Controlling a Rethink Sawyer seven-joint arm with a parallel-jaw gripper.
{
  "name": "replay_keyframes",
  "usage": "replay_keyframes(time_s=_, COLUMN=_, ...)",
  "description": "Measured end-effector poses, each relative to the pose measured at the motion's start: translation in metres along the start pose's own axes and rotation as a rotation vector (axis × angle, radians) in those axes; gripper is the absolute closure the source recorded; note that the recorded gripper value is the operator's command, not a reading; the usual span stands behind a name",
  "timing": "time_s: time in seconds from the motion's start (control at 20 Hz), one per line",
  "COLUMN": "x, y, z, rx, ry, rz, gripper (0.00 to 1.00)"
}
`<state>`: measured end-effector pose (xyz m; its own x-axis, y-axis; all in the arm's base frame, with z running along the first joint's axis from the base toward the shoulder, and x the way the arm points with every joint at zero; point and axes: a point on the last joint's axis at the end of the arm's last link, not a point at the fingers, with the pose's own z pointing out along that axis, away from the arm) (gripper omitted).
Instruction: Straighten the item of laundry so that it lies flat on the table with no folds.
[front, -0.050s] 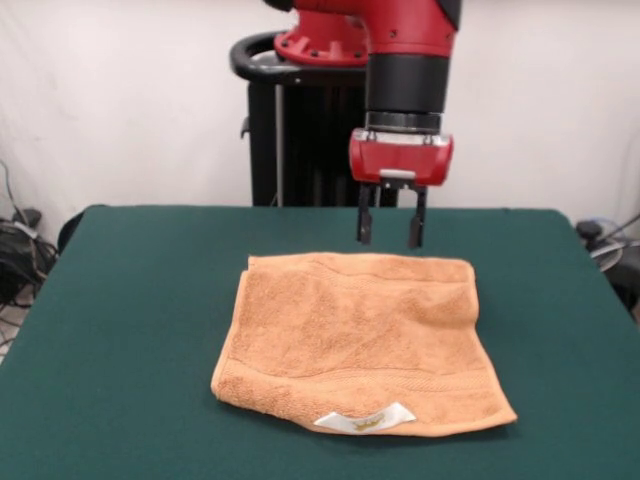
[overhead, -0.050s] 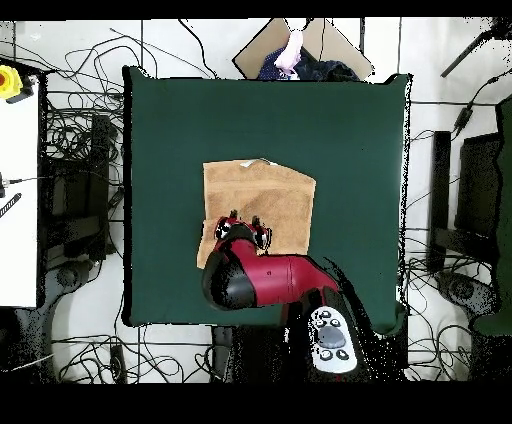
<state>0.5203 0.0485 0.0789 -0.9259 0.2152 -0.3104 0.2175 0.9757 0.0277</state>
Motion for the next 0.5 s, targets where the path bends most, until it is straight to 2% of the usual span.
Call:
replay_keyframes(time_s=0.2, x=0.017, y=0.003, z=0.000, rx=0.026, ry=0.086, rz=-0.035, gripper=0.00)
replay_keyframes(time_s=0.4, x=0.040, y=0.023, z=0.001, rx=0.025, ry=0.113, rz=-0.163, gripper=0.00)
replay_keyframes(time_s=0.5, x=0.052, y=0.040, z=0.000, rx=0.019, ry=0.105, rz=-0.265, gripper=0.00)
